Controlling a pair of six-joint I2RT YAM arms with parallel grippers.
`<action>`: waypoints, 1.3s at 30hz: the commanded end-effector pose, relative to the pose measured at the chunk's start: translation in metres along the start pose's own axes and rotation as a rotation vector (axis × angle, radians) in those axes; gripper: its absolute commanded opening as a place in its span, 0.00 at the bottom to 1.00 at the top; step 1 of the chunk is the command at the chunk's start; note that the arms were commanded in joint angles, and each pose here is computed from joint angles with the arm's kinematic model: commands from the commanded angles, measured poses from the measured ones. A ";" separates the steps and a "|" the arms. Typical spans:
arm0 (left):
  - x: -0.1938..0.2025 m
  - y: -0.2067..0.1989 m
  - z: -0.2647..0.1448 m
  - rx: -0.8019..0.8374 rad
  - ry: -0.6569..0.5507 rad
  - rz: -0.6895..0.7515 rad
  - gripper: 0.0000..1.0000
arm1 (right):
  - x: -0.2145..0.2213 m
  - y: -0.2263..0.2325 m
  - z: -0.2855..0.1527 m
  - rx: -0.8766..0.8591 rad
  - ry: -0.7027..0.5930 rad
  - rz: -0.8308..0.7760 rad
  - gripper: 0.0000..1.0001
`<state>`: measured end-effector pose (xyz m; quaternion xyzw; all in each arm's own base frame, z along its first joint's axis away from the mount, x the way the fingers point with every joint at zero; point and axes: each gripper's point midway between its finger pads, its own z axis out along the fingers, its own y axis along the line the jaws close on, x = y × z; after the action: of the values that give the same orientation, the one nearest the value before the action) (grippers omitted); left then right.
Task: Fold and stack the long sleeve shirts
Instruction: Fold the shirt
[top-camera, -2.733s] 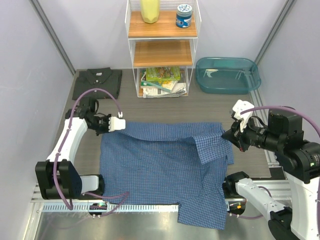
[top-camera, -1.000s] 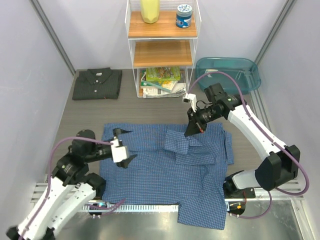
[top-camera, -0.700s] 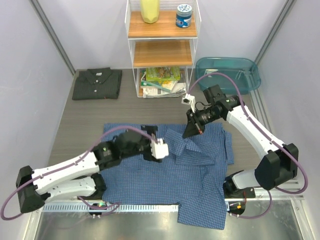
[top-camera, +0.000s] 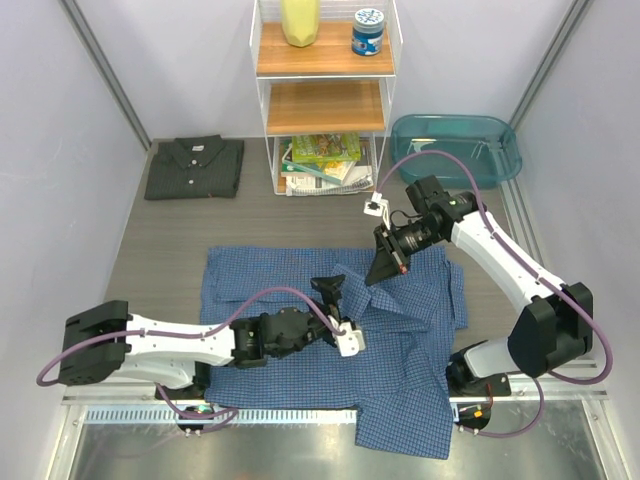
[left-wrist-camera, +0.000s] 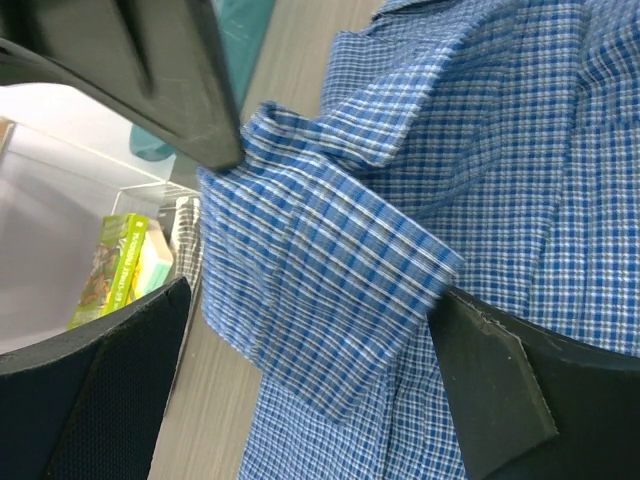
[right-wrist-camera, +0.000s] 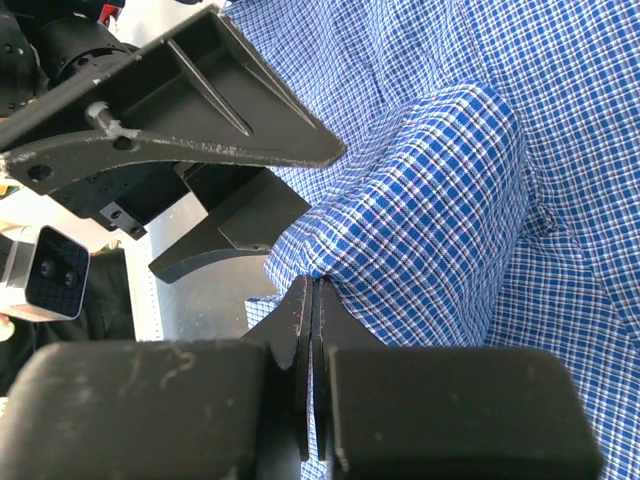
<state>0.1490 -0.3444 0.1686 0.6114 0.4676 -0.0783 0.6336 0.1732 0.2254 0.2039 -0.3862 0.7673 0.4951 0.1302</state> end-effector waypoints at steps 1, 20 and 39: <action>-0.037 0.038 0.002 -0.130 -0.082 -0.120 1.00 | 0.005 0.005 0.000 -0.029 -0.006 -0.011 0.01; -0.030 0.027 -0.009 0.019 -0.040 -0.097 0.46 | -0.005 0.013 -0.002 -0.055 -0.033 -0.032 0.01; -0.044 0.020 -0.004 0.151 -0.128 -0.055 0.00 | -0.008 0.011 -0.002 -0.048 -0.033 -0.046 0.01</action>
<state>0.1556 -0.3445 0.1697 0.6373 0.4764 -0.1064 0.5962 0.1647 0.2257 0.2016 -0.3831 0.7599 0.5119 0.1169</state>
